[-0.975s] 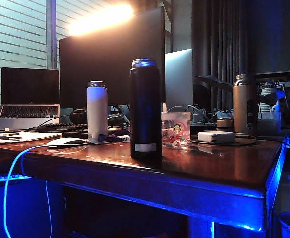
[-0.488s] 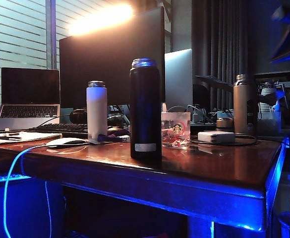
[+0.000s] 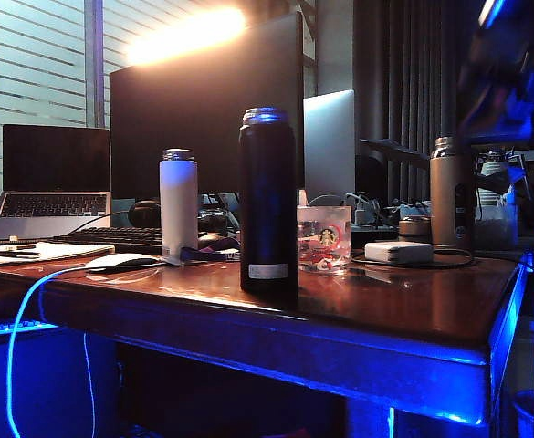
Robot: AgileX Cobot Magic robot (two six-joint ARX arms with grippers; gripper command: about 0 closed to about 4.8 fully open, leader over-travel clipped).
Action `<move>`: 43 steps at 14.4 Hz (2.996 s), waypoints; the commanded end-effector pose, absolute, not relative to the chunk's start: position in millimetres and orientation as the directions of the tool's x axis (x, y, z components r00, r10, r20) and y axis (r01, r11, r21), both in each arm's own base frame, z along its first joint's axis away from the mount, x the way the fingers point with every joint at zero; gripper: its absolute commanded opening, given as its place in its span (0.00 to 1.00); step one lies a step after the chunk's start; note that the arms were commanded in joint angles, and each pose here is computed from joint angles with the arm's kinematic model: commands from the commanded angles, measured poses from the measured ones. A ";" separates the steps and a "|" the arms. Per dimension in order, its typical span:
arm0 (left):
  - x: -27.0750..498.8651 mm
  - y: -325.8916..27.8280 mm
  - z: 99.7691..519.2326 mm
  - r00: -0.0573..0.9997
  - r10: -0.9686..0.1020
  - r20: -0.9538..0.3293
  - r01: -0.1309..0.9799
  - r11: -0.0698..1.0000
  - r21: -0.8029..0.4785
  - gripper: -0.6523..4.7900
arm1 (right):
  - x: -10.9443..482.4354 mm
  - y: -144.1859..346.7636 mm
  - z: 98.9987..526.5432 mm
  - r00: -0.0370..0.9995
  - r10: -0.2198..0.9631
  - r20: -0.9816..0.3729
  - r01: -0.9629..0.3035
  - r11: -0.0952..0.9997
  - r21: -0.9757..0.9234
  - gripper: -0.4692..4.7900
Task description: Pick up the black thermos, pour a little water from inside into the glass cup, then place the black thermos back on the table.
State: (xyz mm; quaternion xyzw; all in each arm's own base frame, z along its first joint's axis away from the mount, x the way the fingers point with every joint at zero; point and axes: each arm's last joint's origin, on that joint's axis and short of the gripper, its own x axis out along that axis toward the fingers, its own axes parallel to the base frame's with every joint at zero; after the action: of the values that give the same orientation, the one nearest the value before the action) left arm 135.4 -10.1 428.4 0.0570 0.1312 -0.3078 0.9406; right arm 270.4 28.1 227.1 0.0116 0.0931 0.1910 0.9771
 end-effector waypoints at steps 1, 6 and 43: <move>134.8 -10.3 430.8 0.780 -0.565 -0.268 0.594 0.804 0.036 0.22 | 283.2 36.0 208.5 0.847 0.499 -0.181 -0.494 0.866 0.074 0.62; 134.8 -10.3 430.7 0.780 -0.565 -0.268 0.594 0.803 0.036 0.22 | 277.4 78.7 206.8 0.755 0.636 -0.157 -0.633 0.770 0.074 1.00; 134.6 -11.2 430.7 0.775 -0.573 -0.268 0.602 0.798 0.034 0.22 | 325.1 190.1 152.5 0.736 0.671 -0.084 -0.669 0.741 0.063 1.00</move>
State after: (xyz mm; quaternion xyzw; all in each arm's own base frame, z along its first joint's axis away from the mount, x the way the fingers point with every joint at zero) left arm 135.4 -11.0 428.5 0.0574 0.1308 -0.3112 0.9396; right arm 324.6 189.0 150.2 0.0146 0.0625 0.3586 0.9313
